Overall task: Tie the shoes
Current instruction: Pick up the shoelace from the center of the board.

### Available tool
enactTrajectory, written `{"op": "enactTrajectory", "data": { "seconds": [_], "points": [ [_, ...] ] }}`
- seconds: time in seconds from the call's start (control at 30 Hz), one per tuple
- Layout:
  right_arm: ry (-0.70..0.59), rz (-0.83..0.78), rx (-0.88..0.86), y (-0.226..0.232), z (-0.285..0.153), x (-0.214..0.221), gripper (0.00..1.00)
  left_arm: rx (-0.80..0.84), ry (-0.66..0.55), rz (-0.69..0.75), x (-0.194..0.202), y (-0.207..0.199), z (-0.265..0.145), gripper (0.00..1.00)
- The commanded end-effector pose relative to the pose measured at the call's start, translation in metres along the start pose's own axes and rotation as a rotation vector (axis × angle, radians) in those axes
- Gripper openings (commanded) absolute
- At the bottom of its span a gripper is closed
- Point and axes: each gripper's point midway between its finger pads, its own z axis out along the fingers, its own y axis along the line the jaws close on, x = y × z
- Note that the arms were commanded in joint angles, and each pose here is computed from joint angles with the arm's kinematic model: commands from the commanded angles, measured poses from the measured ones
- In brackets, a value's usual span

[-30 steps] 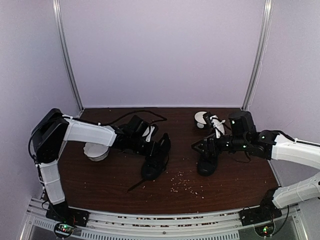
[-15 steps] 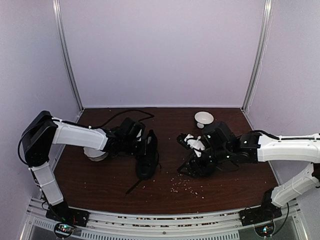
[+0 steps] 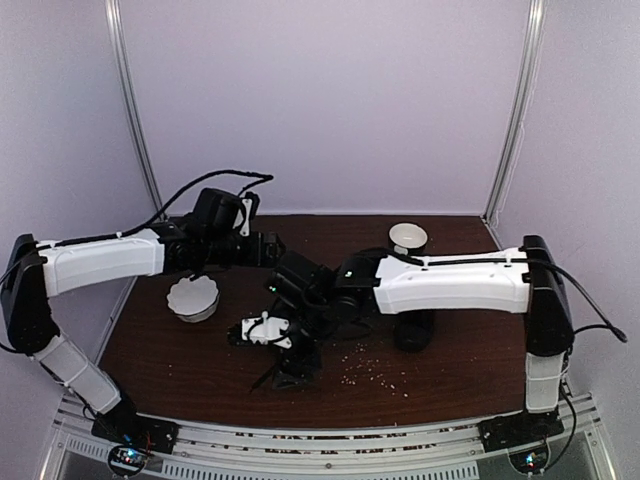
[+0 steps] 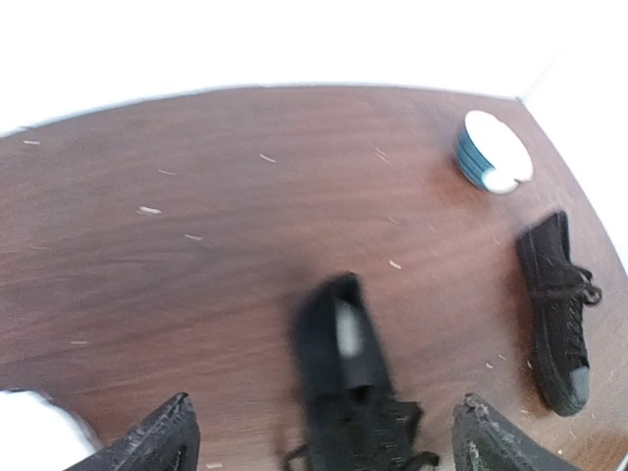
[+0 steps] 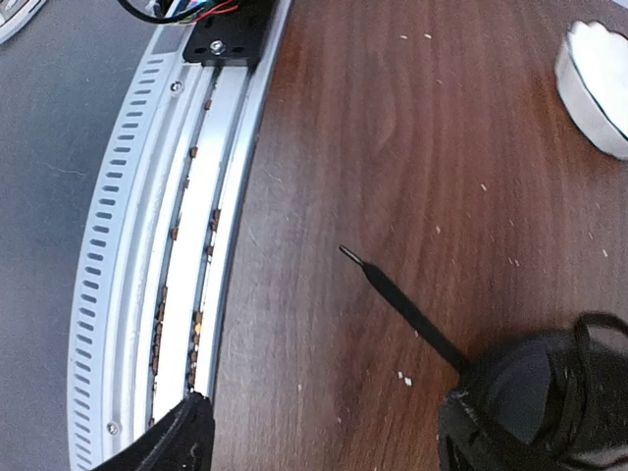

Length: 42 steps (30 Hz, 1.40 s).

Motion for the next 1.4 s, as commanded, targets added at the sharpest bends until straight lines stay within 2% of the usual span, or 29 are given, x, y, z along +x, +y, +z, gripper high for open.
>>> {"op": "enactTrajectory", "data": {
  "seconds": [0.0,0.2,0.4,0.57,0.7,0.8,1.0,1.2,1.27,1.37],
  "points": [
    [0.155,-0.084,-0.126,0.013,0.025,0.012,0.81,-0.097,-0.023,0.032,0.0,0.042,-0.03,0.93],
    [0.233,-0.058,-0.092,-0.014,0.071,0.014,0.83,-0.119,-0.001,0.07,0.009,0.053,-0.04,0.93],
    [0.287,-0.06,-0.109,-0.018,0.095,0.03,0.8,-0.093,0.015,0.058,0.022,0.052,-0.039,0.93],
    [0.314,-0.072,-0.096,-0.022,0.108,0.035,0.7,-0.103,0.025,0.071,0.026,0.055,-0.041,0.93],
    [0.399,-0.131,-0.061,-0.021,0.116,0.051,0.62,-0.117,0.021,0.077,0.027,0.058,-0.044,0.92],
    [0.437,-0.185,-0.035,-0.021,0.122,0.058,0.62,-0.126,0.018,0.073,0.031,0.061,-0.045,0.92],
    [0.406,-0.263,-0.035,-0.024,0.126,0.04,0.64,-0.129,0.041,0.075,0.036,0.063,-0.041,0.92],
    [0.547,-0.247,-0.024,-0.031,0.134,0.081,0.62,-0.13,0.049,0.085,0.04,0.063,-0.041,0.92],
    [0.568,-0.217,-0.078,-0.023,0.134,0.091,0.59,-0.136,0.055,0.088,0.041,0.064,-0.04,0.92],
    [0.61,-0.173,-0.166,-0.006,0.13,0.106,0.46,-0.132,0.066,0.089,0.041,0.063,-0.038,0.92]
  ]
}}
